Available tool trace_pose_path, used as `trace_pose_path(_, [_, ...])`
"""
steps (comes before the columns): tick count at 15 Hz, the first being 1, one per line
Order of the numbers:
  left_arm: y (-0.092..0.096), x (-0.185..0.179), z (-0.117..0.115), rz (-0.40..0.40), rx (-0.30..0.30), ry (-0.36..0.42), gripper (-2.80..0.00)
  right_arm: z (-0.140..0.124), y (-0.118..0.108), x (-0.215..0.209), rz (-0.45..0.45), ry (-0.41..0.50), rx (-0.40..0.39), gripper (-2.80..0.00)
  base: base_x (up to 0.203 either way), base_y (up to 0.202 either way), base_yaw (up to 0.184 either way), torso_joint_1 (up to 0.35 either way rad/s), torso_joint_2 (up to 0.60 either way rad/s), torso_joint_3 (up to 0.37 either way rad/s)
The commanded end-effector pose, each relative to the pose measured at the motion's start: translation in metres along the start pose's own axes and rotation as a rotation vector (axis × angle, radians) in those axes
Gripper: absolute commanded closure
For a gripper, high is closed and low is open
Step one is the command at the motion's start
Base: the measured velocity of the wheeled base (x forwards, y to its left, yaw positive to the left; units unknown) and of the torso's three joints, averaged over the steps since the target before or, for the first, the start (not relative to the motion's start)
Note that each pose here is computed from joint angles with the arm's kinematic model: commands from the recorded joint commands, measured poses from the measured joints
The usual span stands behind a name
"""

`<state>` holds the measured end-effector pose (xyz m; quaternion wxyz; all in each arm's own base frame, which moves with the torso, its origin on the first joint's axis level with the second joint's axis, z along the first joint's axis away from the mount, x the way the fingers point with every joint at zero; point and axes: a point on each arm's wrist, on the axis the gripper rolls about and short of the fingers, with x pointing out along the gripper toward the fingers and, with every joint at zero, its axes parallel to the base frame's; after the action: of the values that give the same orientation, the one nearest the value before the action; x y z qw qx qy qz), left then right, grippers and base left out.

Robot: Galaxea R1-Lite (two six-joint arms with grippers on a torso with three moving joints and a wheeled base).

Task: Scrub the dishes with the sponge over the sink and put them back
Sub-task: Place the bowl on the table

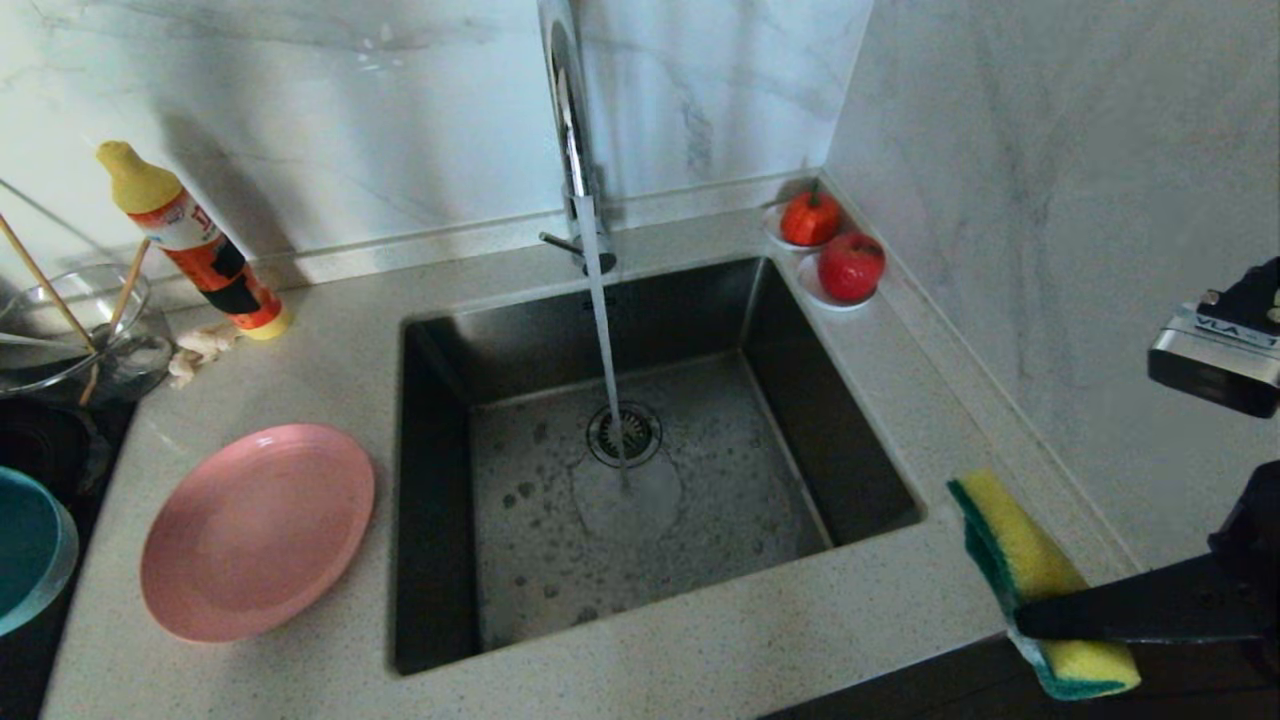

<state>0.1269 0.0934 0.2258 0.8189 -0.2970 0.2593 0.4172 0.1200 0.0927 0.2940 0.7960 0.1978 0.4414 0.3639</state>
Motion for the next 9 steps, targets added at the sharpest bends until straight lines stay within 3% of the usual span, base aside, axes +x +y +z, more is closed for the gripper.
trace_pose_path(1, [0.0,0.03,0.004,0.051,-0.035,0.079,0.0,0.001,-0.001,0.002,-0.001,0.007,0.005,0.0,0.0,0.0,0.0,0.0,0.0,0.0])
trace_pose_path(3, [0.0,0.048,0.008,0.062,-0.06,0.13,0.0,0.001,-0.001,0.003,-0.001,0.008,-0.007,0.0,0.0,0.0,0.0,0.0,0.0,0.0])
trace_pose_path(9, [0.004,0.099,0.037,0.084,-0.138,0.111,0.0,0.0,-0.003,0.006,-0.009,0.021,-0.008,0.0,0.0,0.0,0.0,0.0,0.0,0.0])
